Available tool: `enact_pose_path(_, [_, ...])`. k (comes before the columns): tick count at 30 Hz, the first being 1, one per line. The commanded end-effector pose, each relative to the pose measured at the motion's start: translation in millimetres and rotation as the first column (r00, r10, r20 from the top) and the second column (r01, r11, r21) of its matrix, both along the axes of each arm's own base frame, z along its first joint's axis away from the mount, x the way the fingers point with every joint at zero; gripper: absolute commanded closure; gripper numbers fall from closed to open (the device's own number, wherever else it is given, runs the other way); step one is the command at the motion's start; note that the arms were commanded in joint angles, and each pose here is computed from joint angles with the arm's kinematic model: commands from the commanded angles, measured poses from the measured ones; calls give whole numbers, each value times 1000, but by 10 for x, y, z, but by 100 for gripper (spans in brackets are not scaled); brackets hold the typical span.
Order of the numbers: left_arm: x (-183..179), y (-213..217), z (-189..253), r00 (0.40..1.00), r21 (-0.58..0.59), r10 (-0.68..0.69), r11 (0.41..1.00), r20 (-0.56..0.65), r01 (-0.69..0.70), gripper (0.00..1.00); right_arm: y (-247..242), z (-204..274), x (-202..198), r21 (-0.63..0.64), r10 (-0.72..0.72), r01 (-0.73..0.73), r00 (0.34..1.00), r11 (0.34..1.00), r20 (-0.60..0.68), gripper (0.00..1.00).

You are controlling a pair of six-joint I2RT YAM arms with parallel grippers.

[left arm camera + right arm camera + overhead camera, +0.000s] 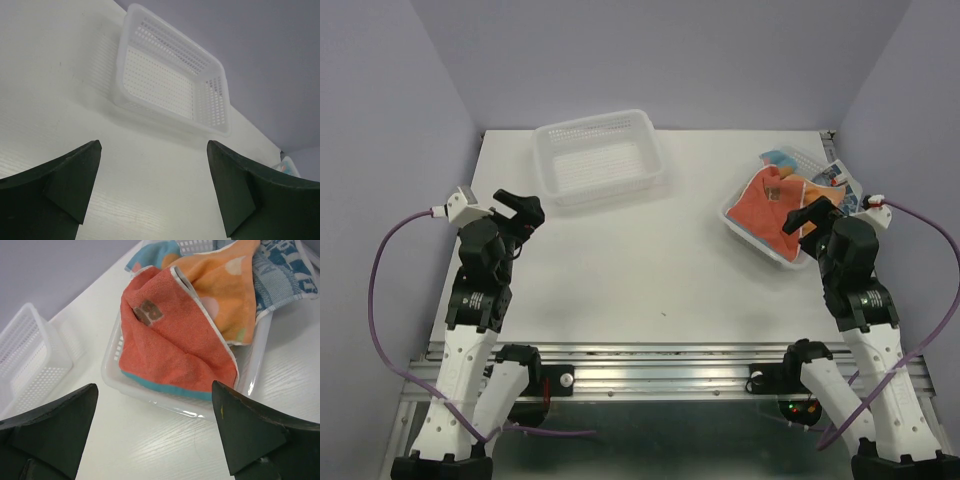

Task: Fold and stack the towels
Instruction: Grab crumpled towel

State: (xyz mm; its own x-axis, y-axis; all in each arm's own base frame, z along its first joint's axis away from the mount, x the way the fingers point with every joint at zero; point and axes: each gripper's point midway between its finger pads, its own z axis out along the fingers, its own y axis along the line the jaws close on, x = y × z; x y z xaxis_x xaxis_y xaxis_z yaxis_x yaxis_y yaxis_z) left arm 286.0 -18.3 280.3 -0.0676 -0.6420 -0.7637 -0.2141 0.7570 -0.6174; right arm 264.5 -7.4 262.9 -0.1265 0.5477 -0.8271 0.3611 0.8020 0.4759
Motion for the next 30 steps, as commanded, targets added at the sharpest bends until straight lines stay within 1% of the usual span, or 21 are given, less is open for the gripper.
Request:
enact_pose_path(1, [-18, 29, 41, 999, -5, 14, 1000, 30, -14, 1, 40, 251, 76, -36, 45, -42, 995, 998, 87, 0])
enact_pose_path(3, [-25, 29, 32, 999, -8, 14, 1000, 31, -14, 1, 26, 260, 90, -64, 50, -44, 995, 997, 91, 0])
enact_pose_path(6, [-24, 23, 26, 999, -10, 12, 1000, 33, -11, 1, -7, 352, 164, -62, 25, -17, 992, 998, 125, 0])
enact_pose_path(8, [-22, 6, 23, 999, -15, 5, 1000, 33, -5, 1, 6, 360, 295, -126, 57, -44, 993, 991, 102, 0])
enact_pose_path(10, [1, -14, -12, 1000, -17, -5, 1000, 27, 6, 1, 25, 434, 411, -145, 70, -59, 994, 988, 79, 0])
enact_pose_path(11, [6, -20, -35, 1000, -17, -8, 1000, 21, 9, 1, 29, 295, 558, -151, 67, -65, 998, 986, 11, 0])
enact_pose_path(13, [34, -17, -63, 1000, -12, -6, 1000, 8, 6, 1, 4, 380, 721, -178, 52, -55, 998, 982, -21, 0])
enact_pose_path(14, [40, -15, -57, 1000, -13, -4, 1000, 7, 4, 1, -35, 90, 873, -194, 22, -48, 990, 980, -137, 0])
enact_pose_path(15, [50, -16, -77, 1000, -12, -4, 1000, -2, 4, 1, -75, 192, 862, -202, 0, -26, 992, 979, -127, 0])
enact_pose_path(16, [65, -21, -106, 1000, -12, -5, 1000, -14, 5, 1, -142, 95, 1036, -228, -44, 1, 982, 974, -183, 0])
enact_pose_path(17, [74, -28, -111, 1000, -14, -8, 1000, -16, 8, 1, -173, -110, 1148, -245, -63, -1, 966, 969, -251, 0])
enact_pose_path(19, [98, -38, -161, 999, -14, -13, 1000, -34, 12, 1, -220, -200, 1288, -260, -75, -1, 956, 966, -285, 0])
enact_pose_path(20, [105, -39, -174, 999, -13, -13, 1000, -39, 12, 1, -267, -126, 1385, -263, -85, 13, 961, 965, -264, 0])
enact_pose_path(22, [126, -50, -213, 998, -13, -17, 1000, -54, 16, 1, -312, -302, 1556, -272, -86, -1, 948, 962, -307, 0])
enact_pose_path(23, [131, -57, -215, 998, -12, -20, 1000, -58, 20, 1, -358, -255, 1632, -268, -95, 11, 949, 963, -302, 0])
enact_pose_path(24, [144, -59, -237, 998, -12, -22, 1000, -67, 21, 1, -405, -357, 1698, -270, -99, 8, 940, 963, -327, 0])
enact_pose_path(26, [148, -62, -239, 997, -10, -24, 1000, -69, 23, 1, -450, -367, 1781, -272, -107, 16, 940, 962, -323, 0])
enact_pose_path(28, [153, -60, -263, 997, -11, -22, 1000, -76, 21, 1, -462, -372, 1890, -276, -86, -2, 948, 961, -306, 0])
enact_pose_path(30, [156, -56, -259, 997, -11, -18, 1000, -76, 18, 1, -458, -424, 1955, -275, -32, -56, 952, 960, -305, 0])
